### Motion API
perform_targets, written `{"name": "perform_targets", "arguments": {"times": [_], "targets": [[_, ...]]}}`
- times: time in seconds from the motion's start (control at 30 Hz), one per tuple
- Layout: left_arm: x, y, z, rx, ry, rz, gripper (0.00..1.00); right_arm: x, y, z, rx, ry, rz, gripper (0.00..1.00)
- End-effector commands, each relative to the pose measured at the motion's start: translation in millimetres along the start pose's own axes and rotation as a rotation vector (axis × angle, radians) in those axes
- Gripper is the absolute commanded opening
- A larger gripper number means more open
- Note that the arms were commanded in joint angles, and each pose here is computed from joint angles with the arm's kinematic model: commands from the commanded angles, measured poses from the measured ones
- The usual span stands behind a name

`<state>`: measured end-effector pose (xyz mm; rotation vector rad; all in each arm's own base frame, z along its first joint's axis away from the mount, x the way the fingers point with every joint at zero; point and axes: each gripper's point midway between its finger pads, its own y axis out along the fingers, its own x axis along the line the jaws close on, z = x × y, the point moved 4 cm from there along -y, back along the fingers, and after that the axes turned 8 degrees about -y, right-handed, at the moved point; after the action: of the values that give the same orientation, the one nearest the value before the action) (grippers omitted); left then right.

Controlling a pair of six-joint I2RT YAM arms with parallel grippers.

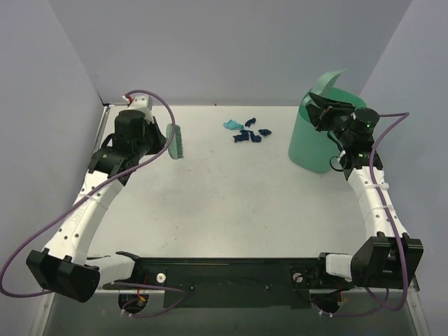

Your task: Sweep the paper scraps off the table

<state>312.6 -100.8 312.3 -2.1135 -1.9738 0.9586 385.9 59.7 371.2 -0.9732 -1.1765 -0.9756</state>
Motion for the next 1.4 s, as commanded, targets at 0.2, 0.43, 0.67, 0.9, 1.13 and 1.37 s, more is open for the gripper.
{"name": "perform_targets", "arguments": {"times": [0.2, 0.43, 0.67, 0.9, 1.13, 1.37], "targets": [[-76, 24, -42, -0.147, -0.175, 0.256, 0.0, 47, -32, 21, 0.013, -0.225, -0.105, 0.0], [-130, 70, -57, -0.227, -0.402, 0.483, 0.0, 47, -55, 41, 0.056, -0.588, -0.002, 0.0], [-175, 162, -27, -0.142, -0.531, 0.566, 0.0, 37, -78, 63, 0.096, -0.914, 0.098, 0.0], [-186, 247, 13, -0.11, -0.711, 0.605, 0.0, 22, -95, 77, 0.15, -1.058, 0.156, 0.0], [-192, 291, 51, -0.051, -0.841, 0.602, 0.0, 7, -96, 76, 0.159, -1.116, 0.209, 0.0], [-177, 320, 92, 0.018, -0.923, 0.409, 0.0, -3, -90, 76, 0.165, -1.133, 0.23, 0.0]]}}
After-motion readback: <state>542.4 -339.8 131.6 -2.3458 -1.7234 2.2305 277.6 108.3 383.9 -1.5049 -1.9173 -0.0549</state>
